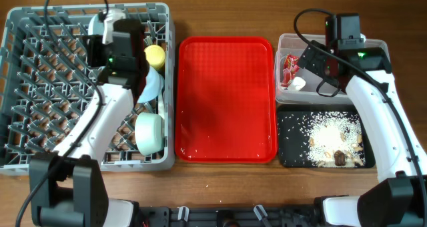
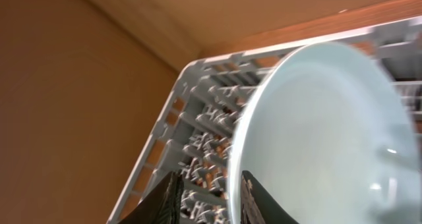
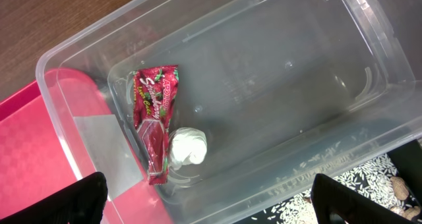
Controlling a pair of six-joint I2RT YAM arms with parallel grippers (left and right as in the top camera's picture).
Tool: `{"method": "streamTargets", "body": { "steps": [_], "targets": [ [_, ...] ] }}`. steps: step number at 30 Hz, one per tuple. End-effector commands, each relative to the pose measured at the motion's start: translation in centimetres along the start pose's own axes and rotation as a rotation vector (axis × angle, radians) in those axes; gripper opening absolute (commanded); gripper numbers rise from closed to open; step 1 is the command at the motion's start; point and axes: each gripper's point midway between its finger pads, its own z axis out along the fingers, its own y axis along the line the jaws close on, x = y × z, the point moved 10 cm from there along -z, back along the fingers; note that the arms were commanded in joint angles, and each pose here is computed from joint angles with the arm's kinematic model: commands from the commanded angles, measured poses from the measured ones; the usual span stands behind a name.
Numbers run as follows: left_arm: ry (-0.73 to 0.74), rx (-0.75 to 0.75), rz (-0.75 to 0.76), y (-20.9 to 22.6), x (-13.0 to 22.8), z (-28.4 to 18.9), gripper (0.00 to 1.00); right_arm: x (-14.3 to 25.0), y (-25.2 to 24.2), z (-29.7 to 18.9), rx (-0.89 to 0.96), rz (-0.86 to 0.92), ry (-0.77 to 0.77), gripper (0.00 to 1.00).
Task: Sort waste into correct bins and load items into the dishwasher rack
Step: 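Lift the light-blue plate left and stand it upright in the dish rack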
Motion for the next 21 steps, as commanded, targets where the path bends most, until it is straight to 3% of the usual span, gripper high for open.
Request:
{"method": "streamTargets", "body": {
  "steps": [1, 5, 7, 9, 11, 14, 15, 18, 21],
  "targets": [
    [-0.070, 0.062, 0.030, -2.5, -1.1, -3.0, 0.31, 0.0, 0.0, 0.3, 0.005, -0.015, 0.007, 1.00],
    [-0.177, 0.187, 0.077, -5.8, -2.0, -7.9, 0.41, 0.0, 0.0, 0.3, 0.005, -0.015, 0.007, 1.00],
    [-0.200, 0.230, -0.016, -6.4, -2.3, -9.6, 0.50, 0.0, 0.0, 0.3, 0.005, -0.016, 0.007, 1.00],
    [-0.199, 0.257, -0.105, -5.9, -2.4, -10.1, 0.50, 0.0, 0.0, 0.3, 0.005, -0.015, 0.007, 1.00],
    [-0.158, 0.507, -0.058, -4.4, -3.0, -11.0, 0.54, 0.0, 0.0, 0.3, 0.005, -0.015, 0.007, 1.00],
    [-0.020, 0.950, -0.213, 1.6, -6.6, -9.8, 0.64, 0.0, 0.0, 0.3, 0.005, -0.015, 0.007, 1.00],
    [-0.019, 1.027, -0.258, 3.6, -7.6, -9.2, 0.68, 0.0, 0.0, 0.3, 0.005, -0.015, 0.007, 1.00],
    [-0.002, 0.937, -0.391, 9.5, -8.0, -4.8, 0.77, 0.0, 0.0, 0.3, 0.005, -0.015, 0.007, 1.00],
    [0.136, 0.899, -0.387, 8.9, -6.0, -1.4, 0.95, 0.0, 0.0, 0.3, 0.005, -0.015, 0.007, 1.00]
  ]
}}
